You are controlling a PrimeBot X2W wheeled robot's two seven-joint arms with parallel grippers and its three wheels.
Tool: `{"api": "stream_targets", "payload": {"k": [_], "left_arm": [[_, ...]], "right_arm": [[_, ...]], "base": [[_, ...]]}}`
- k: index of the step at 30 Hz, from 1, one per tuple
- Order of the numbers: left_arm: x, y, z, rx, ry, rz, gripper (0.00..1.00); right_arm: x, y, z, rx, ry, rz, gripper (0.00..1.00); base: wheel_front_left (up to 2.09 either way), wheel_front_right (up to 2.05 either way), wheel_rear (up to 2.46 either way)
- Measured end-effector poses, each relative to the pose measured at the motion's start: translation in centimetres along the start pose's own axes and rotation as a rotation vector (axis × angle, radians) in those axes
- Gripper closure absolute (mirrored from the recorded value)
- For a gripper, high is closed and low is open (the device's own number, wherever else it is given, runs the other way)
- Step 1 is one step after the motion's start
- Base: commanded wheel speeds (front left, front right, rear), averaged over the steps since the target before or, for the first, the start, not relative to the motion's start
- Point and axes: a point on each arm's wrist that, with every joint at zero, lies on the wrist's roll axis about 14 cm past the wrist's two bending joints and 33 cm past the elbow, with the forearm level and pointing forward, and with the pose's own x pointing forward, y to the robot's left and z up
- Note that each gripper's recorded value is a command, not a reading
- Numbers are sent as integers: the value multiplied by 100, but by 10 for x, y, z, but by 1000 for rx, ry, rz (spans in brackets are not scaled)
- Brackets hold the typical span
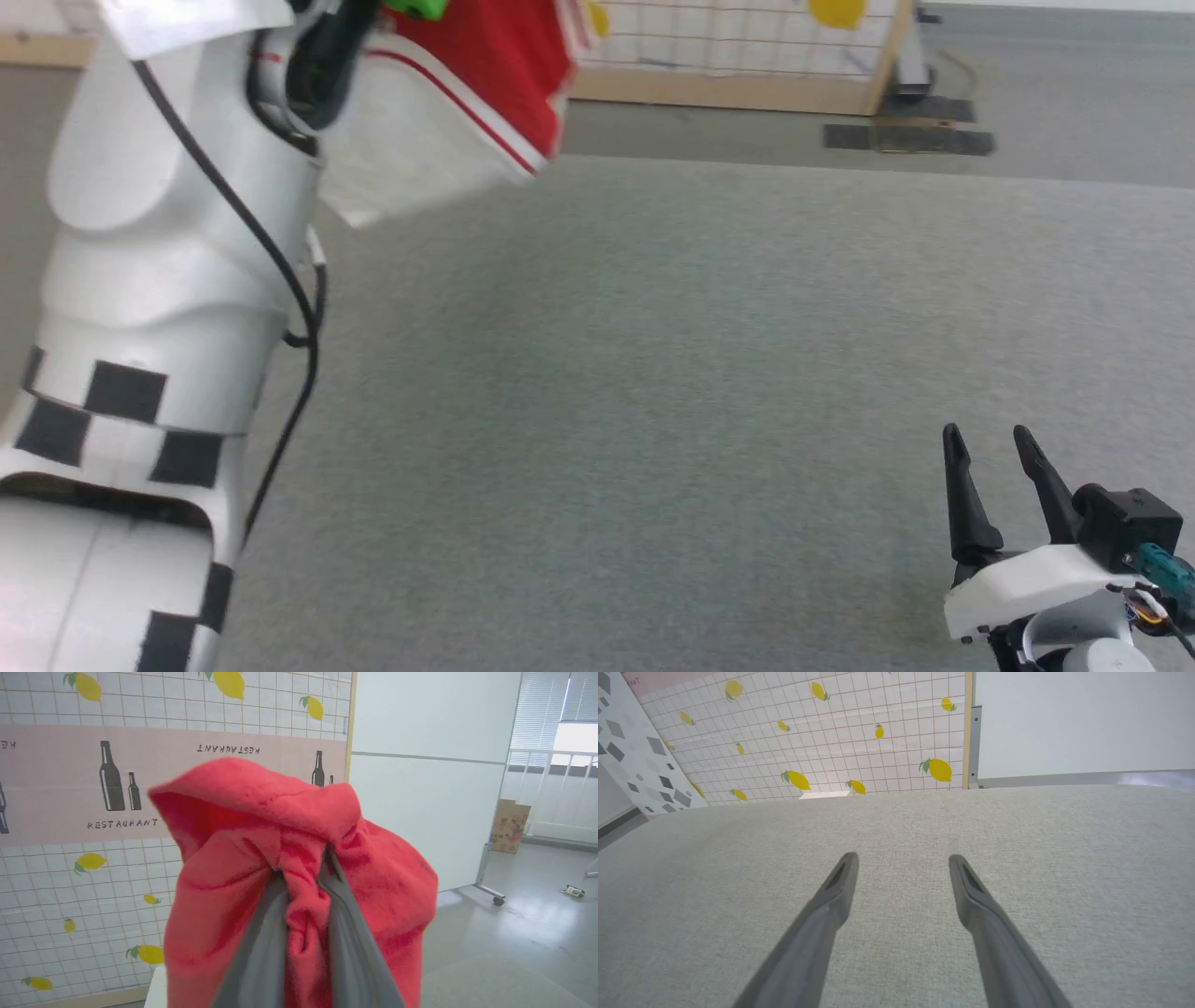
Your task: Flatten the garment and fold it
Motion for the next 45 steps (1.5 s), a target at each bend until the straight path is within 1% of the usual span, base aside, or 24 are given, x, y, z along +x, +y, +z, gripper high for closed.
{"api": "stream_targets", "payload": {"k": [2, 4, 9, 12, 15, 18, 21, 23, 24, 25, 27, 30, 33, 36, 37, 39, 41, 44, 45], "left_arm": [[6, -24, -10, -41, 10, -56, 100], [9, -51, -36, -104, 59, -115, 100], [-2, -115, -114, -229, 242, -237, 100], [-22, -147, -168, -287, 390, -290, 100], [-61, -173, -232, -333, 590, -325, 100], [-111, -192, -288, -344, 828, -357, 100], [-165, -205, -329, -334, 1067, -394, 100], [-190, -207, -343, -339, 1173, -398, 100], [-198, -206, -344, -374, 1212, -388, 0], [-199, -205, -343, -387, 1221, -383, 0], [-197, -204, -338, -445, 1219, -365, 0], [-173, -197, -316, -550, 1109, -325, 0], [-142, -177, -282, -668, 938, -259, 0], [-119, -150, -247, -755, 771, -195, 0], [-113, -140, -237, -763, 716, -170, 0], [-99, -106, -209, -752, 562, -86, 0], [-94, -72, -186, -705, 432, -9, 0], [-97, -18, -152, -570, 244, 119, 0], [-102, -1, -143, -496, 194, 158, 0]], "right_arm": [[-8, -13, 2, -1, -10, -40, 0], [-17, -28, 4, -1, -15, -85, 0], [-35, -51, 1, 0, -8, -161, 0], [-41, -59, -2, 1, 1, -188, 0], [-44, -63, -6, 2, 10, -202, 0], [-45, -67, -9, 10, 19, -214, 0], [-45, -67, -11, 11, 24, -215, 0], [-44, -65, -12, 13, 25, -210, 0], [-42, -63, -13, 18, 25, -203, 0], [-42, -62, -14, 22, 27, -201, 0], [-40, -60, -15, 22, 27, -195, 0], [-37, -57, -14, 23, 24, -183, 0], [-35, -54, -11, 22, 15, -172, 0], [-33, -50, -5, 21, -2, -160, 0], [-32, -49, -3, 21, -7, -155, 0], [-30, -45, 1, 20, -16, -145, 0], [-29, -42, 4, 19, -23, -135, 0], [-27, -36, 7, 18, -26, -116, 0], [-26, -34, 8, 18, -24, -110, 0]], "base": [[0, 0, 0], [0, 0, 0], [0, 0, 0], [0, 0, 0], [0, 0, 0], [0, 0, 0], [0, 0, 0], [0, 0, 0], [0, 0, 0], [0, 0, 0], [0, 0, 0], [0, 0, 0], [0, 0, 0], [0, 0, 0], [0, 0, 0], [0, 0, 0], [0, 0, 0], [0, 0, 0], [0, 0, 0]]}}
